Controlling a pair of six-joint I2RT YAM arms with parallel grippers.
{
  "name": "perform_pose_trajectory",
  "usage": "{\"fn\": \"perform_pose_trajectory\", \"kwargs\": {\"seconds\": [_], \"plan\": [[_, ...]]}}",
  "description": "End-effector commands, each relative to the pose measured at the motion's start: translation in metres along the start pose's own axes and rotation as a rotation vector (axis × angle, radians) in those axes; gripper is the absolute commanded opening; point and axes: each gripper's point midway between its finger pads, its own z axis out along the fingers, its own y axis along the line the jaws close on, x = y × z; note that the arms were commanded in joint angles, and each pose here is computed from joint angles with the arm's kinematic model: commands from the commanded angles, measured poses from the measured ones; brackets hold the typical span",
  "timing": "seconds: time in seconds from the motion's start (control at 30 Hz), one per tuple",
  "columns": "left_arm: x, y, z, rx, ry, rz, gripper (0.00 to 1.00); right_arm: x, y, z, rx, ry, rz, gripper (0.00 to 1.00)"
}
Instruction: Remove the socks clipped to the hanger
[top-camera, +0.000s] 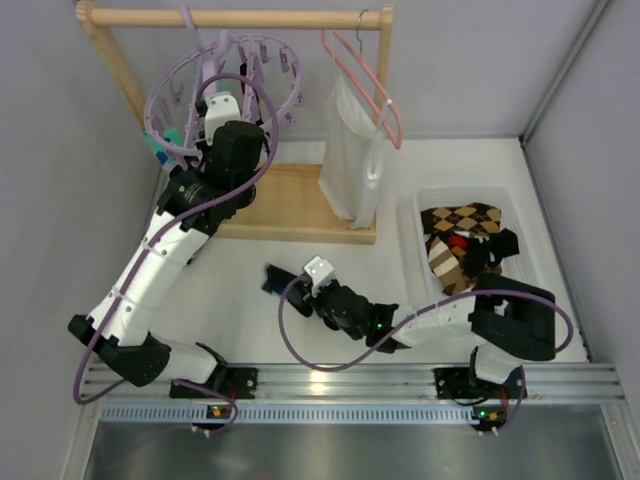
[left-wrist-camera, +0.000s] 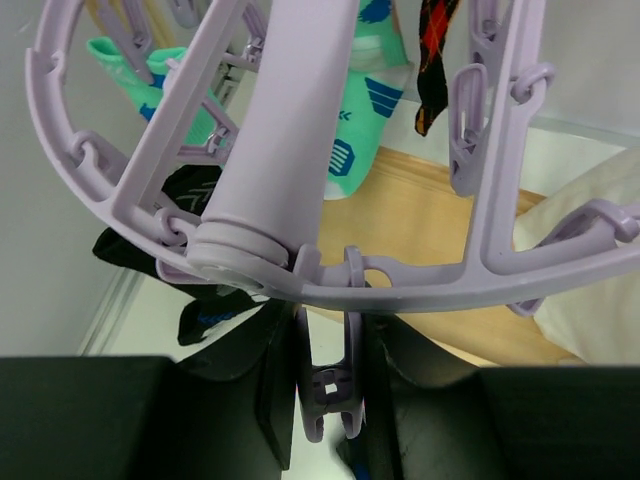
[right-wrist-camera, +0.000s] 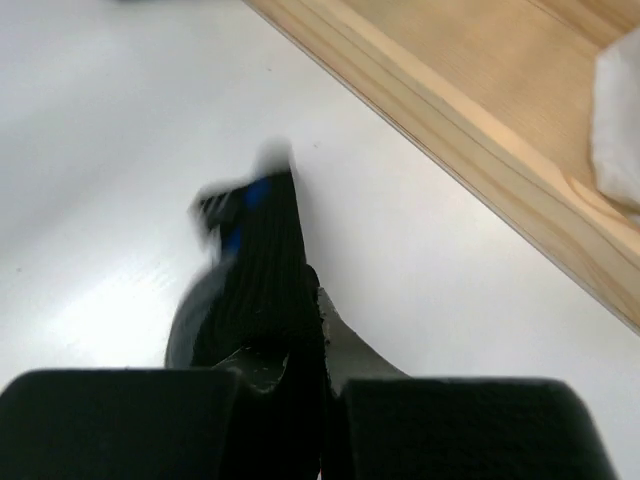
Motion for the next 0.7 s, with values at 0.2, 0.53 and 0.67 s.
{"fn": "perform_pose_trajectory", "kwargs": {"seconds": [0.2, 0.53, 0.67], "plan": [[-0.001, -0.048, -0.021, 0.311, 0.075, -0.062, 0.7, -0.079, -0.094, -0.098, 0.257, -0.113, 0.159, 0.0], [0.024, -0.018, -0.063, 0.43, 0.097, -0.09, 0.98, -0.074, -0.26, -0.221, 0.802, 0.038, 0.235, 0.0], [0.041, -0.003, -0.077, 0.467, 0.102, -0.093, 0.98, -0.082, -0.301, -0.235, 0.902, 0.085, 0.232, 0.0]]}}
